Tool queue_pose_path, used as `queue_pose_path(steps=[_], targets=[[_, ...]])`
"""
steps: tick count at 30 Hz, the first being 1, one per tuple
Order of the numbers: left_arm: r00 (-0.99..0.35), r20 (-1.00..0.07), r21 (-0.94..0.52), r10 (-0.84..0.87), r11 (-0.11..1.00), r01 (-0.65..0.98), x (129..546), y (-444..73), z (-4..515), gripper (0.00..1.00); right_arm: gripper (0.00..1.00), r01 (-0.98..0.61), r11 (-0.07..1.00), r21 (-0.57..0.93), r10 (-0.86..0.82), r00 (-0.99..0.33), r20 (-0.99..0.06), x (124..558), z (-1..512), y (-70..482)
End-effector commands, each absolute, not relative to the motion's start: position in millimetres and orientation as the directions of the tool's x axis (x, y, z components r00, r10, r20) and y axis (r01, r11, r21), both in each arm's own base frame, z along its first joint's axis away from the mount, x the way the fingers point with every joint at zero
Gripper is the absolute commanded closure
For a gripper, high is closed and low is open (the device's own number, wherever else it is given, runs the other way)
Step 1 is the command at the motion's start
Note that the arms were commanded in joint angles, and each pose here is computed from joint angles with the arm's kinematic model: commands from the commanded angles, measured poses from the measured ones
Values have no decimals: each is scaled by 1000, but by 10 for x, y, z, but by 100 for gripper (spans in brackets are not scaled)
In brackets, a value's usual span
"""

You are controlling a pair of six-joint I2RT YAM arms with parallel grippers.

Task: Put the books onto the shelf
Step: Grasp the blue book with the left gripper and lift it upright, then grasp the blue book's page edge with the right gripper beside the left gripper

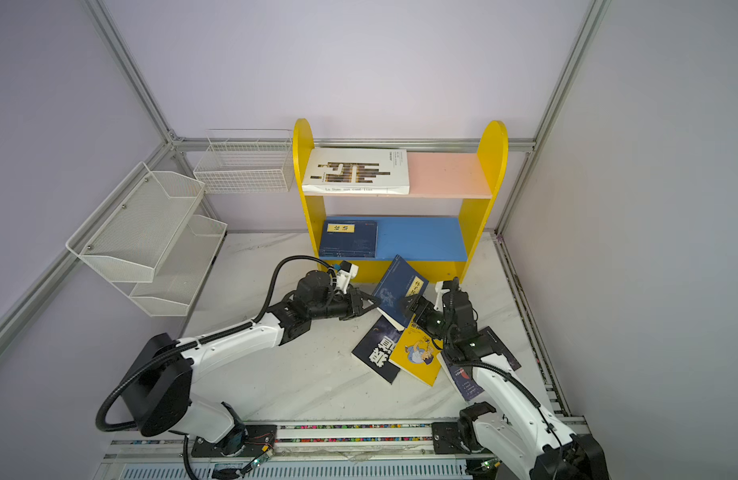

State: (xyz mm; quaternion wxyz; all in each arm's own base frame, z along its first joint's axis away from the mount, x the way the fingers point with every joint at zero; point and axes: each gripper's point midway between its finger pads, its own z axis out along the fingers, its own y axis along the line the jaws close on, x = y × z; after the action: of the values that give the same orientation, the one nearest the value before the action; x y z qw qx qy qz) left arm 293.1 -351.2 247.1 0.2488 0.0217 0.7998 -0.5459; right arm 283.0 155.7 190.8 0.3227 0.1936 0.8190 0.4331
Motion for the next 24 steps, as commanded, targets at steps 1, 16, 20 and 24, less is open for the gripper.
queue_pose_path(steps=[1,16,20,24], targets=[[-808,-455,-875,-376,358,326,2977,-3228,2905,100,4,65,432,900,656,-708,-264,2812,2068,1607],[-592,-398,-916,-701,271,296,3553,-2746,3590,100,3,-188,27,982,684,-712,-156,2920,3061,2086],[-565,-386,-920,-729,259,294,3599,-2675,3589,100,3,-160,12,987,685,-718,-125,2987,2963,2255],[-559,-361,-928,-746,229,294,3612,-2648,3598,100,3,-165,-20,986,675,-730,-108,3044,2969,2465]])
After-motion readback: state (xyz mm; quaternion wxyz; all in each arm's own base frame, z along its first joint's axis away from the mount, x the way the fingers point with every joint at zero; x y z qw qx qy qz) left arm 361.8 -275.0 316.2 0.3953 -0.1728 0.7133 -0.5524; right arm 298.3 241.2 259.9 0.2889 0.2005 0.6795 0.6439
